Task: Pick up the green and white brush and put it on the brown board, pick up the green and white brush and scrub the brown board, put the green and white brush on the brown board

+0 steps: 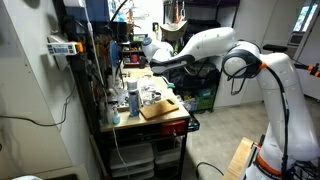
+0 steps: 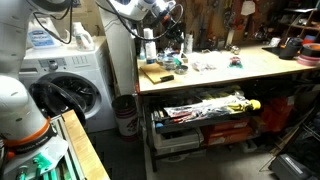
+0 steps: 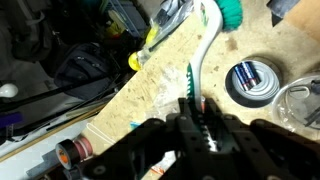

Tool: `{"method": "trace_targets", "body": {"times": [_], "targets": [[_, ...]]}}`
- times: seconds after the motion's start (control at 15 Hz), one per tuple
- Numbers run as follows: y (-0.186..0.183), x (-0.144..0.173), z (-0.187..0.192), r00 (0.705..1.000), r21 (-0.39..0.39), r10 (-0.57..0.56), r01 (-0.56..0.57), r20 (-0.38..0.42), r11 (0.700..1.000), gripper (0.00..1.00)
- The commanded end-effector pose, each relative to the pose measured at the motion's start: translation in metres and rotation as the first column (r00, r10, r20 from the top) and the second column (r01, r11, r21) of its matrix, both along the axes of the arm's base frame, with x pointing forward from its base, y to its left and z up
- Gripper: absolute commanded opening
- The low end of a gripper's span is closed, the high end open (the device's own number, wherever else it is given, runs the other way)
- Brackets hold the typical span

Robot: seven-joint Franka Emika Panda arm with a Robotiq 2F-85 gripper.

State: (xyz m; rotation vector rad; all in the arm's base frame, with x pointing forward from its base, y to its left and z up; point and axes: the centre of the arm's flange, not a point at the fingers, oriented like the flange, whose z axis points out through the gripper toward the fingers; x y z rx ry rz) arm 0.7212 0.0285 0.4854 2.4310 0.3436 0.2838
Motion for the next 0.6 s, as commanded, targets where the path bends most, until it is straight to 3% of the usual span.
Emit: {"method": "trace_targets", "body": {"times": [0.0,0.07,0.33,0.53], "targets": [[0.001,-0.001,0.000,1.000,0.001,0.002,-0.002,-0.001,1.000,0.21],[0.011,-0.002,-0.001,0.999,-0.035,0.053,-0.053,0.002,0.998,0.05],[0.052,-0.016,-0.009,0.972,-0.125,0.233,-0.233,-0.013,0.964,0.05],[0.074,-0.033,-0.015,0.932,-0.196,0.361,-0.356,-0.007,0.914,0.05]]}}
